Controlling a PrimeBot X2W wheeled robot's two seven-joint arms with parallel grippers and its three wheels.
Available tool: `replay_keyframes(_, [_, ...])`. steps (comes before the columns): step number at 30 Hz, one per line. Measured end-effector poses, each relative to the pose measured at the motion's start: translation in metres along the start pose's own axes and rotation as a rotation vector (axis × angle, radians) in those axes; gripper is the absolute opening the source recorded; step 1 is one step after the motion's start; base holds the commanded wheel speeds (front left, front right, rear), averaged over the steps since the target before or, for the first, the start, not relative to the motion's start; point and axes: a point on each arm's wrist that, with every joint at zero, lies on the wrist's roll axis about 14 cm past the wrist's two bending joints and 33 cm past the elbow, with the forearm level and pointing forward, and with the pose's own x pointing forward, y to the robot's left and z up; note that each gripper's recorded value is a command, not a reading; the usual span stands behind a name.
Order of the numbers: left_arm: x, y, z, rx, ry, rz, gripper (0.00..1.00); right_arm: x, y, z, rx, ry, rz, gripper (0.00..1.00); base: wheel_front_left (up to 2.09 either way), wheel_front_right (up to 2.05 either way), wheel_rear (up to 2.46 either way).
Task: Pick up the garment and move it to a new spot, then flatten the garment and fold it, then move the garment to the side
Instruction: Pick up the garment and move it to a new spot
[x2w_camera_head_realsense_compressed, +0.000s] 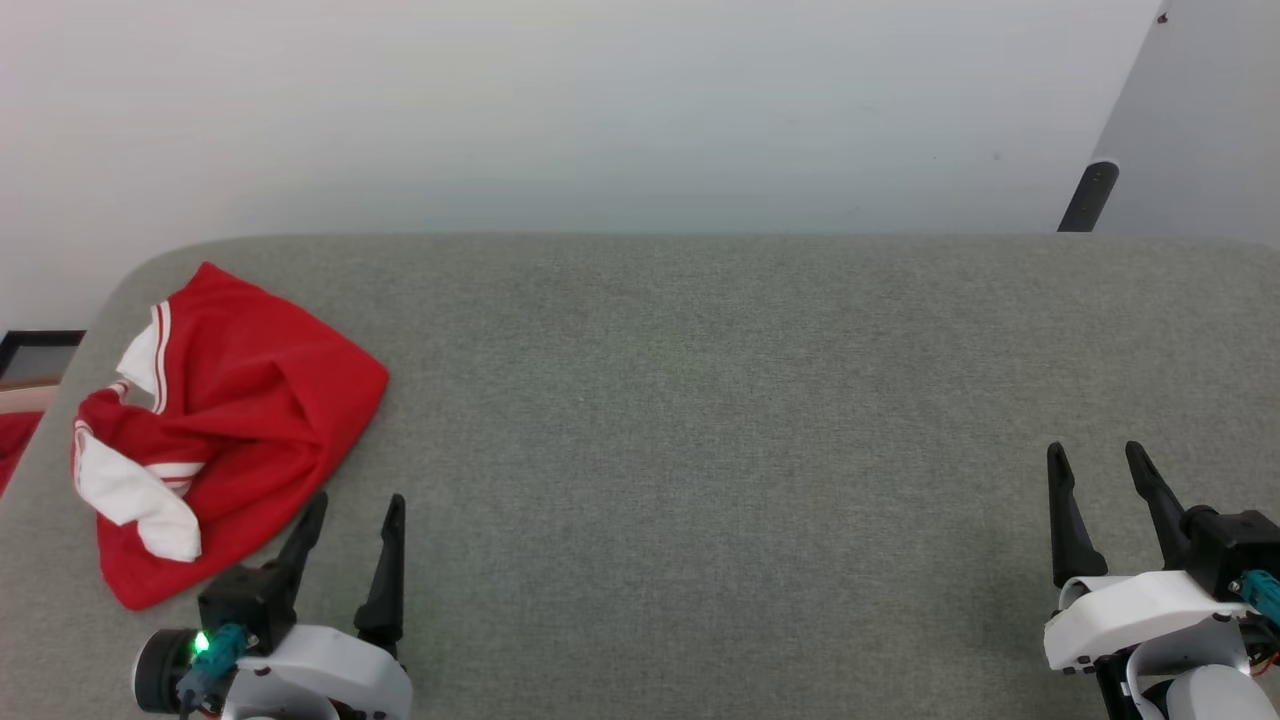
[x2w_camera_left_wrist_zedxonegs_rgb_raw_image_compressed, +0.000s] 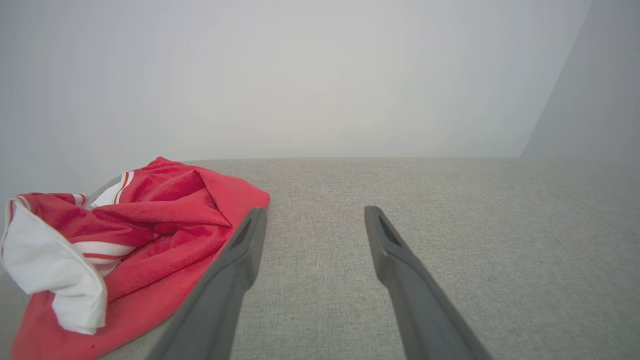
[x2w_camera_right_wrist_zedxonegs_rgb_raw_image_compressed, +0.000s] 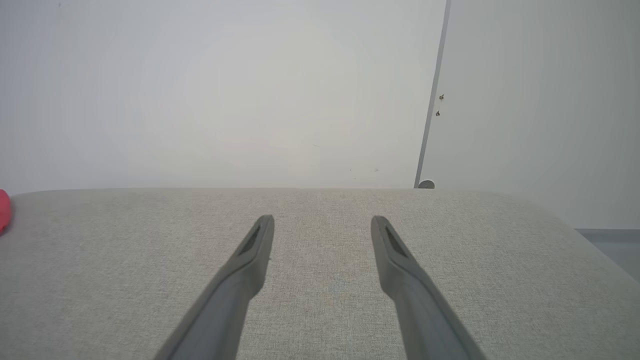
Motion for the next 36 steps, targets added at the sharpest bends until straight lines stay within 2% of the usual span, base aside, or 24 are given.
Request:
replay_keyframes(9, [-0.007,0.011,0.0,0.001,0.003,0.035,1.0,0.006,0.011,0.0,0.007,-0.002,0.029,1.0,0.0,0.0,0.0])
replay_keyframes(17, [-0.023,0.031,0.005,-0.017,-0.018,0.118,1.0,0.02,0.046,-0.006,0.02,0.007,0.124,1.0,0.0,0.0,0.0])
replay_keyframes(23, [-0.048,0.059,0.008,-0.02,-0.028,0.226,1.0,0.033,0.091,-0.011,0.027,0.017,0.245,1.0,0.0,0.0,0.0])
replay_keyframes(36, [-0.133,0.124,0.008,-0.015,-0.03,0.521,1.0,0.042,0.22,-0.02,0.061,0.047,0.588,1.0,0.0,0.0,0.0])
